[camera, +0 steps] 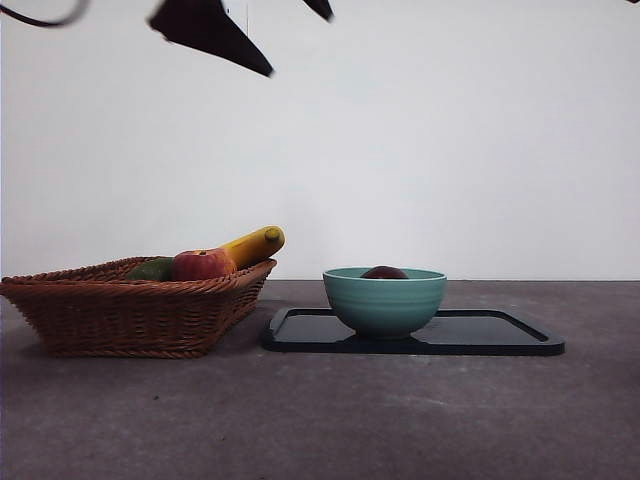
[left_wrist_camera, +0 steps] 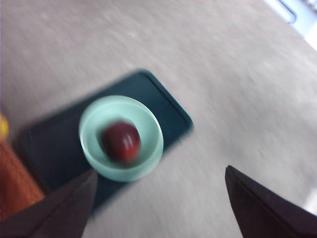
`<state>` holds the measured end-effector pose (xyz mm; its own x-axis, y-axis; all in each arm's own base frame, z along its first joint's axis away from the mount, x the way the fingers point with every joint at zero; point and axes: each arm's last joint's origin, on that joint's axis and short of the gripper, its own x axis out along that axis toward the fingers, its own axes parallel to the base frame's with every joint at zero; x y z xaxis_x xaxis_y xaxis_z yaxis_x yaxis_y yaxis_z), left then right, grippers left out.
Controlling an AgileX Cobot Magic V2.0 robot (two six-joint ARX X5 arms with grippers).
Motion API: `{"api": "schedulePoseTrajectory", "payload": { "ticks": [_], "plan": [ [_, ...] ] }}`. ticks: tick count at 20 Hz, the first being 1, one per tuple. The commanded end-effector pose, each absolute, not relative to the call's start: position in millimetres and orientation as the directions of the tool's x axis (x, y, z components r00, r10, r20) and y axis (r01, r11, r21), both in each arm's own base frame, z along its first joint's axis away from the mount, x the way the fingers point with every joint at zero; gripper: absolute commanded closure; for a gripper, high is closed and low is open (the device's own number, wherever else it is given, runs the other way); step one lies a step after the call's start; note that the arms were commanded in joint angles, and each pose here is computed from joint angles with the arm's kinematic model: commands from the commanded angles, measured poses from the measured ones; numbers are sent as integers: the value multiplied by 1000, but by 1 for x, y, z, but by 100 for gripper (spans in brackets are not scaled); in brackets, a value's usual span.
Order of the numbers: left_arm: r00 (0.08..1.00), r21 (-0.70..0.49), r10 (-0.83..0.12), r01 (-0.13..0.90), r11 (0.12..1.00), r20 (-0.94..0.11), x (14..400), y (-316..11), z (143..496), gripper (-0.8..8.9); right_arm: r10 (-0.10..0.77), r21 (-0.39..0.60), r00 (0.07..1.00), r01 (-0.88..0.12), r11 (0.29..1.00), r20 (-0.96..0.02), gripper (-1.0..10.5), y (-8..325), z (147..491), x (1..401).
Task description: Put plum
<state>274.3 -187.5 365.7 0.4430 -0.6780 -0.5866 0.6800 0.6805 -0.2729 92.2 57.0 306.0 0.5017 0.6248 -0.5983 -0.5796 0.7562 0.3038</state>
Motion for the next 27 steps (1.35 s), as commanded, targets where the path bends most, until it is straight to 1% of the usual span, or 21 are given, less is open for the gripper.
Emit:
{"api": "schedulePoseTrajectory", "payload": {
  "ticks": [1, 5, 11, 15, 19, 21, 27],
  "plan": [
    [431, -258, -670, 690, 677, -605, 304, -211, 356, 409, 631, 310, 502, -581, 753, -591, 738, 58, 309, 92],
    [406, -261, -645, 678, 687, -647, 342, -239, 328, 409, 631, 311, 502, -580, 753, -592, 738, 58, 309, 92],
    [394, -215, -581, 666, 715, -712, 371, -275, 282, 409, 630, 321, 501, -570, 756, -593, 738, 58, 308, 92],
    [388, -158, -525, 671, 724, -757, 375, -295, 250, 409, 628, 323, 496, -568, 757, -600, 738, 58, 308, 92],
    [374, -126, -483, 674, 728, -792, 377, -307, 224, 409, 626, 324, 493, -566, 758, -604, 738, 57, 307, 91],
    [375, -107, -461, 672, 733, -805, 376, -310, 216, 409, 625, 325, 491, -565, 759, -607, 738, 57, 307, 91],
    [347, -104, -445, 681, 725, -825, 374, -317, 201, 412, 625, 324, 490, -565, 759, -608, 738, 57, 307, 91]
  ]
}}
